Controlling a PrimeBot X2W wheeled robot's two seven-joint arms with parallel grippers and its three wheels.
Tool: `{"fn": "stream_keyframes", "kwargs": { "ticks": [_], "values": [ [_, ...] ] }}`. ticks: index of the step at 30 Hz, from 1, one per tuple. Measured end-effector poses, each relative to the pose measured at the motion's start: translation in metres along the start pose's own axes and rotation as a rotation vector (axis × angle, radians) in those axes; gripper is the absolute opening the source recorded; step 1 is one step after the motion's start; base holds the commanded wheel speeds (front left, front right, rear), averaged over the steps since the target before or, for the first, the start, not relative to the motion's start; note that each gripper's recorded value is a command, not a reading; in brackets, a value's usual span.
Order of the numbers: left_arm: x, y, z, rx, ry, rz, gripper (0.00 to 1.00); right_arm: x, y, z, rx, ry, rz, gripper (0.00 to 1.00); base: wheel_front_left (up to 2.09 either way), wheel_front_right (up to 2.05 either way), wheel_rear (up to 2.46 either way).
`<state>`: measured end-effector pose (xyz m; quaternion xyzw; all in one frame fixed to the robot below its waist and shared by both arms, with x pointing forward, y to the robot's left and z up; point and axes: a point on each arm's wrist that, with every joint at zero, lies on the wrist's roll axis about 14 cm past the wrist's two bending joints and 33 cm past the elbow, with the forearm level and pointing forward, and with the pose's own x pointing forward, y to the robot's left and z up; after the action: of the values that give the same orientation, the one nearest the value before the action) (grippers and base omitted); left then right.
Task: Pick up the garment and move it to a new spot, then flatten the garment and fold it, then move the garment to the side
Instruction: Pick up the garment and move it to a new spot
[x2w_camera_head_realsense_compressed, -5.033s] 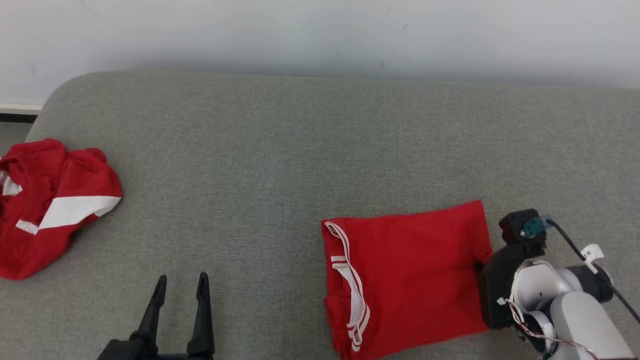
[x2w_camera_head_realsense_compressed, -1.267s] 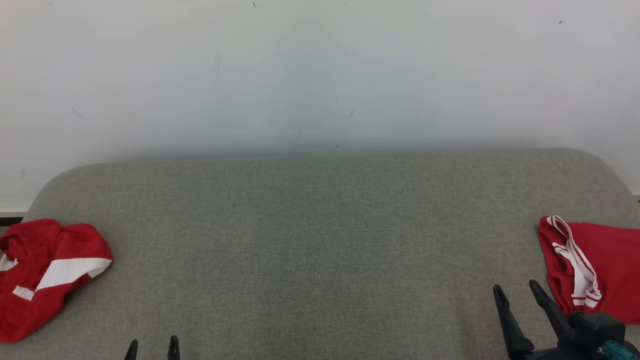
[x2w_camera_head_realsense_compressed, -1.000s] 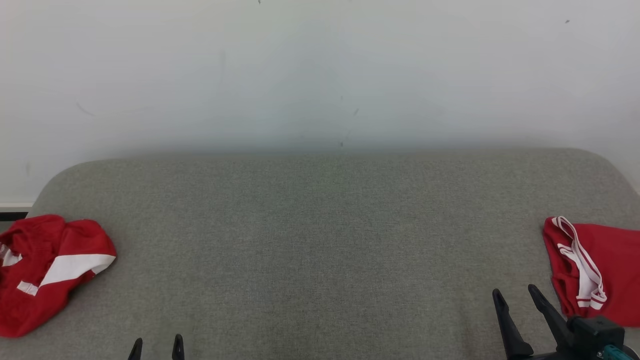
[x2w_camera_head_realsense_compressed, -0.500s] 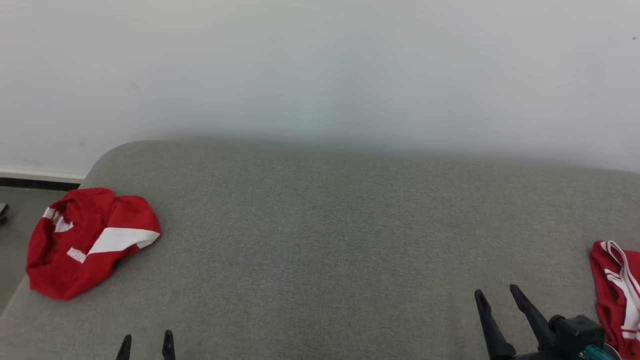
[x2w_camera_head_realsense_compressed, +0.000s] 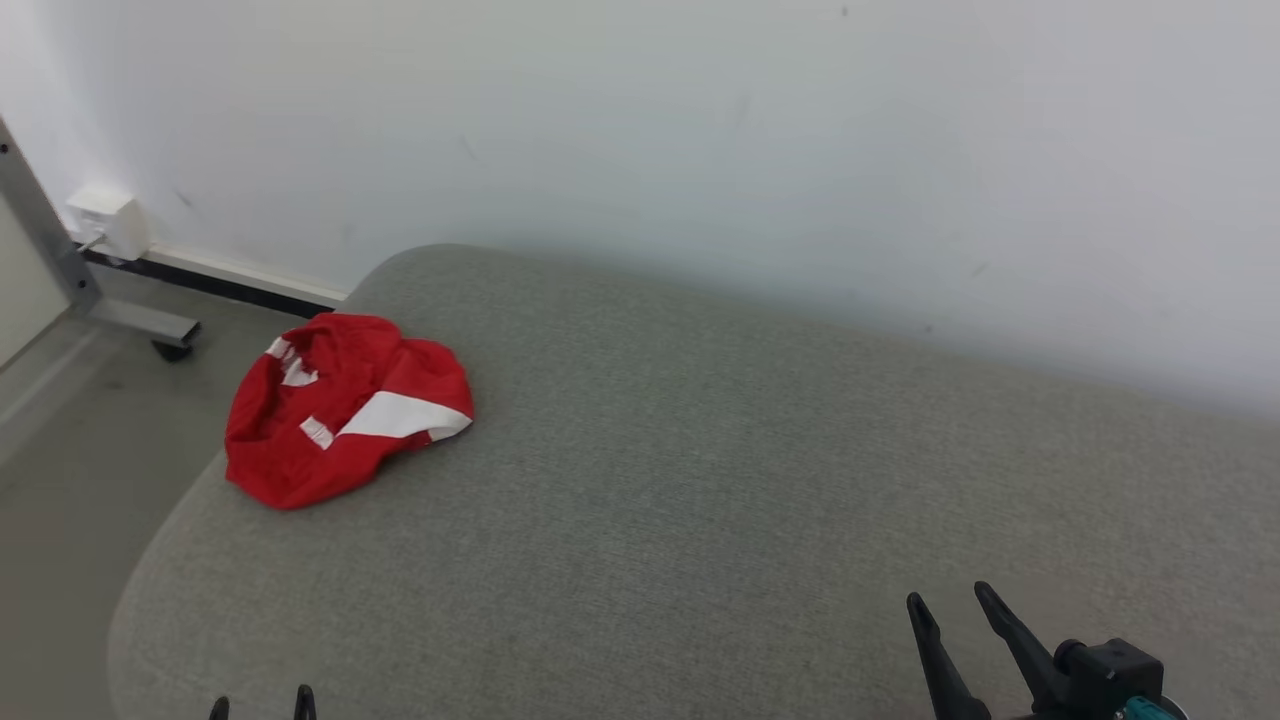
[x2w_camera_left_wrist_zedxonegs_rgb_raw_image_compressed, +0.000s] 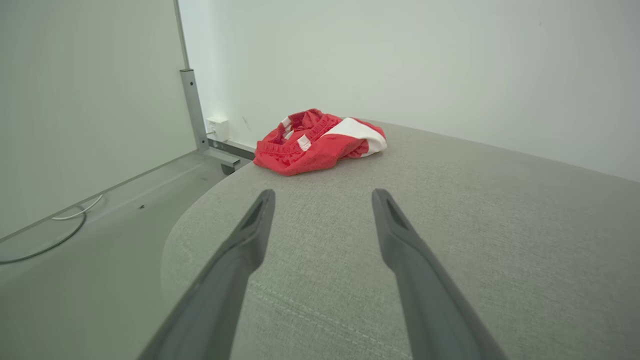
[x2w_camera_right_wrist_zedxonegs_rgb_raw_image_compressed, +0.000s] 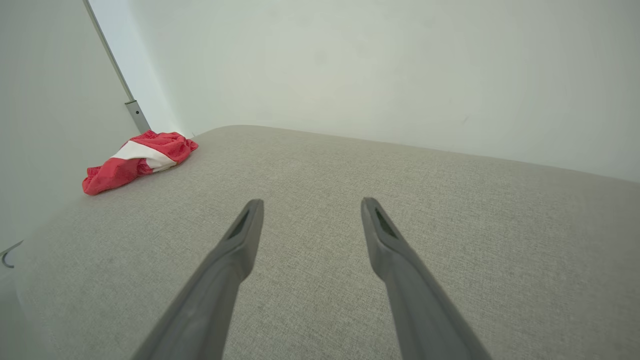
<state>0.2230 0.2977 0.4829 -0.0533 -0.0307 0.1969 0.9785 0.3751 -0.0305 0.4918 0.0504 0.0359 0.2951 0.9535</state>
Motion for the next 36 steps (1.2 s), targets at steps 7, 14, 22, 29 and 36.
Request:
{"fn": "stream_keyframes", "kwargs": {
  "ticks": [7, 14, 22, 29, 36],
  "values": [
    [-0.022, 0.033, 0.002, 0.002, -0.009, 0.108, 1.0, 0.02, 0.032, -0.004, -0.002, 0.017, 0.105, 1.0, 0.0, 0.0, 0.0],
    [-0.036, 0.054, 0.002, 0.008, 0.0, 0.196, 1.0, 0.04, 0.054, -0.008, -0.007, 0.038, 0.193, 1.0, 0.0, 0.0, 0.0],
    [-0.04, 0.059, 0.001, -0.001, 0.004, 0.225, 1.0, 0.045, 0.058, -0.011, -0.002, 0.044, 0.216, 1.0, 0.0, 0.0, 0.0],
    [-0.029, 0.05, -0.014, -0.005, 0.051, 0.177, 1.0, 0.04, 0.052, -0.014, 0.016, 0.04, 0.188, 1.0, 0.0, 0.0, 0.0],
    [0.028, 0.049, 0.009, 0.01, 0.04, 0.105, 1.0, 0.038, 0.054, -0.012, -0.01, 0.046, 0.204, 1.0, 0.0, 0.0, 0.0]
  ]
}}
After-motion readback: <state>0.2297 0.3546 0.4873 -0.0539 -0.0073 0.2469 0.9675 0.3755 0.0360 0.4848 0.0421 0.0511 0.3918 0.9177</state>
